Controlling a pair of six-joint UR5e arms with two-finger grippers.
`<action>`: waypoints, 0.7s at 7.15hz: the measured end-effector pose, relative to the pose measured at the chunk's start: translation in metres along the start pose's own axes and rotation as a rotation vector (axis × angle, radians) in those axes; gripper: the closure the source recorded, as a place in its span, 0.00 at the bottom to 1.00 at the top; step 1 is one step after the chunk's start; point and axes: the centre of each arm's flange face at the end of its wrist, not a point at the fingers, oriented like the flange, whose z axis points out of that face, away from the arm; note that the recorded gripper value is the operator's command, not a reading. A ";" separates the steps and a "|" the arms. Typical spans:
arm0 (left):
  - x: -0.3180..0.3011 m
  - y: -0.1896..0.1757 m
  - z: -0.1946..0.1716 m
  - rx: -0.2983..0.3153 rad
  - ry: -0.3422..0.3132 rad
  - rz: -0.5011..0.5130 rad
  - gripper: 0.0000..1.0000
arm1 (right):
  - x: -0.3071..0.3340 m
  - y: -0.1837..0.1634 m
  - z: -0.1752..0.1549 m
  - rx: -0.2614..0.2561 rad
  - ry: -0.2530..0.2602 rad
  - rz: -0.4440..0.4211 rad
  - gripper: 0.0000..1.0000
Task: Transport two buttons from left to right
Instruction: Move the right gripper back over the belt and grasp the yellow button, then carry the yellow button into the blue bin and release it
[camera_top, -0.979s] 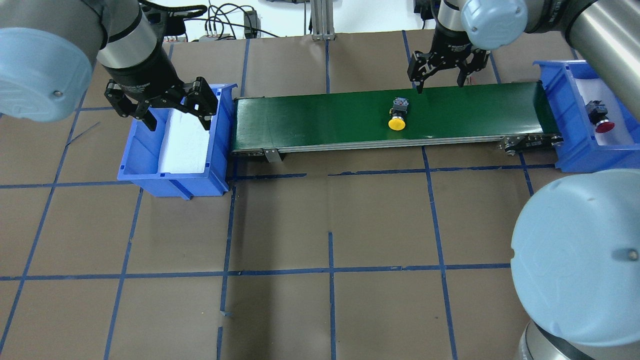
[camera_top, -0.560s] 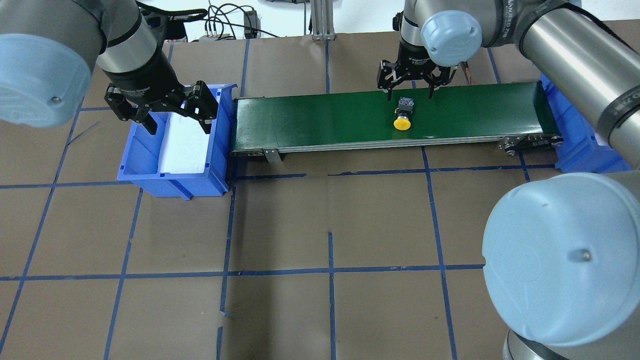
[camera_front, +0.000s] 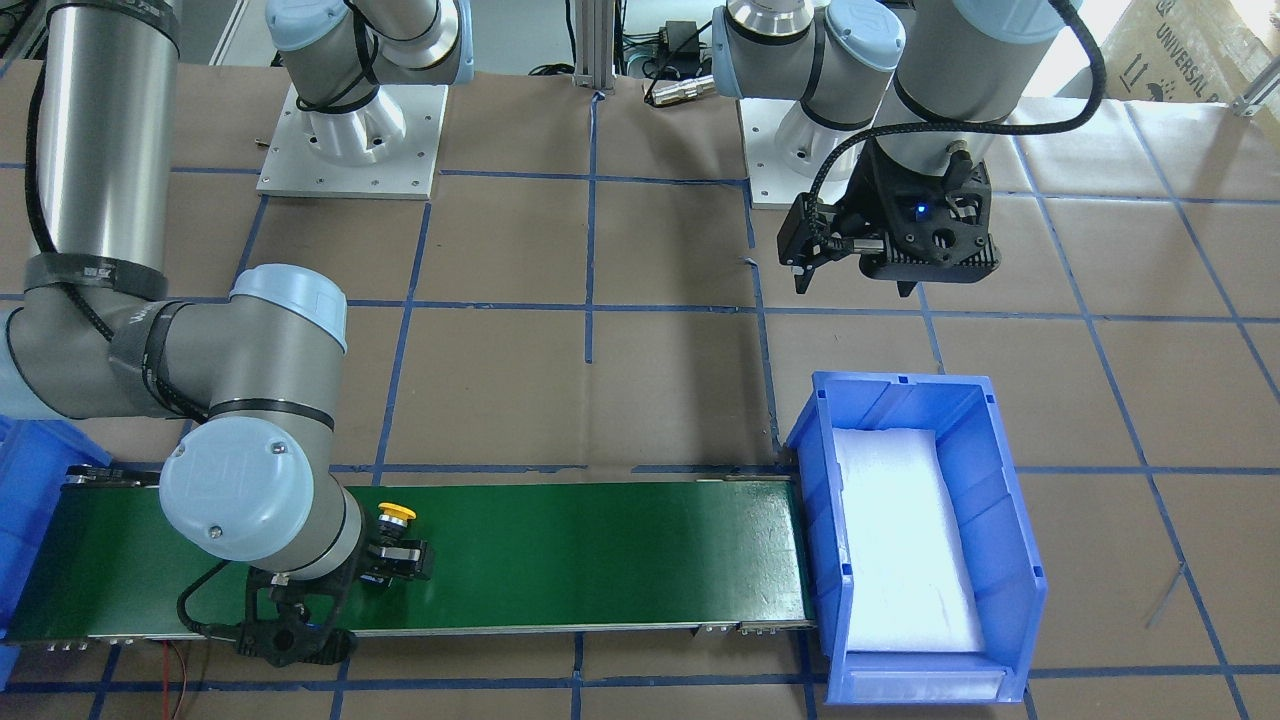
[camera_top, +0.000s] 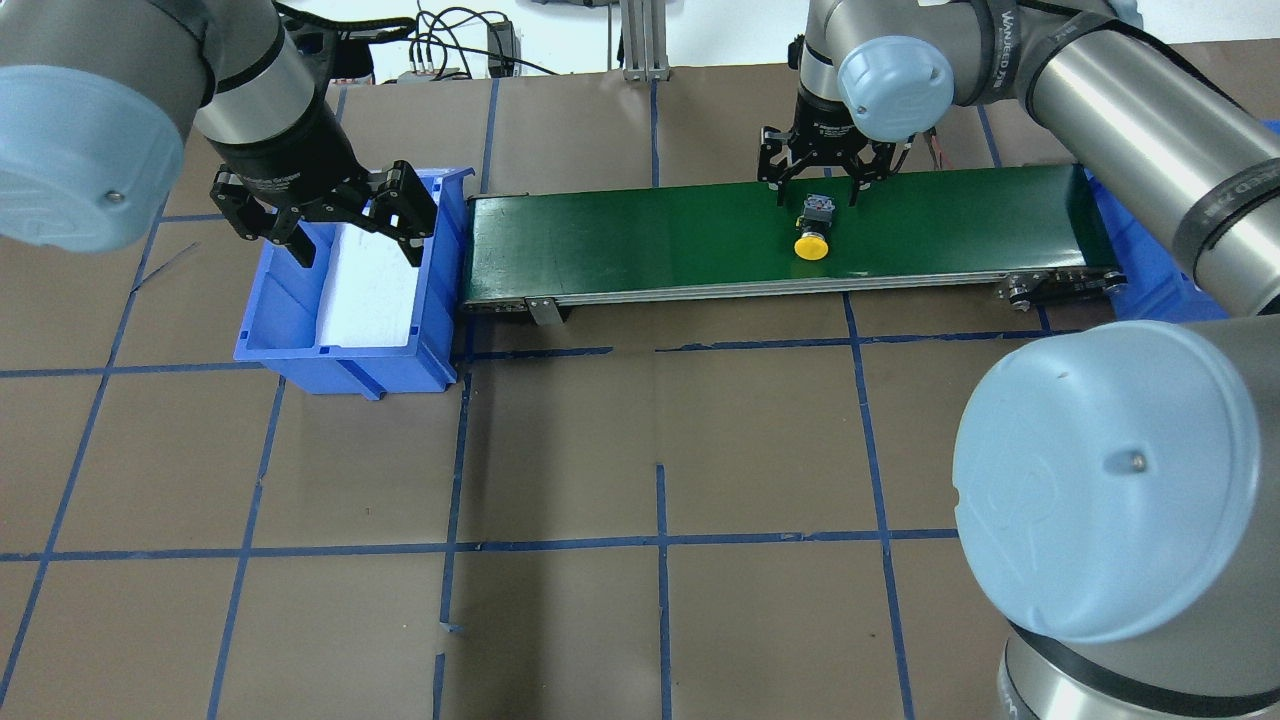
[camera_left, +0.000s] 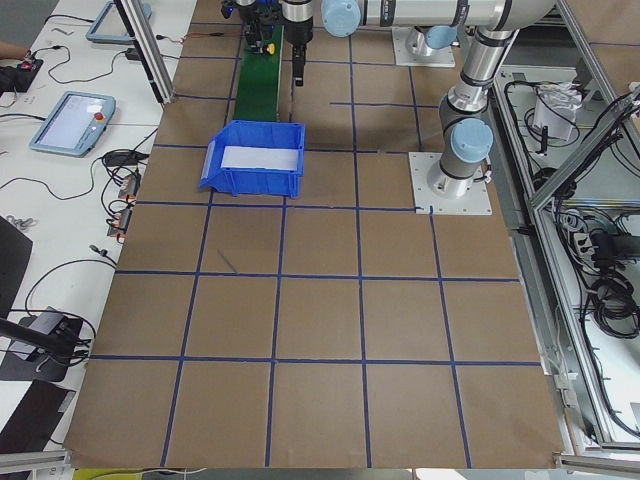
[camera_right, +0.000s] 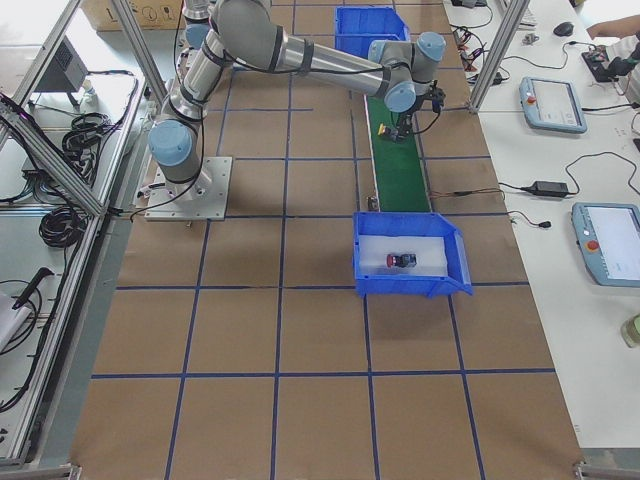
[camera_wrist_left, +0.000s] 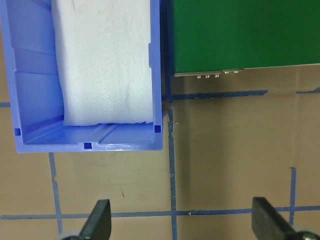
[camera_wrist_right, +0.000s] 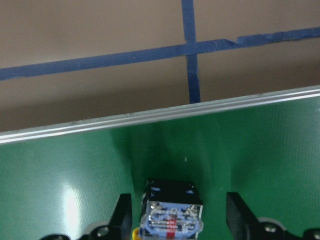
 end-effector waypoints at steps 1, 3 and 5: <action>0.000 0.001 0.000 0.000 0.000 0.000 0.00 | 0.004 -0.002 0.004 -0.006 0.002 0.004 0.75; -0.001 0.006 -0.003 0.007 -0.007 -0.007 0.00 | 0.010 -0.003 -0.002 -0.009 0.008 0.008 0.80; -0.001 0.004 -0.003 0.006 -0.009 -0.007 0.00 | 0.020 -0.007 -0.027 -0.008 0.010 -0.013 0.88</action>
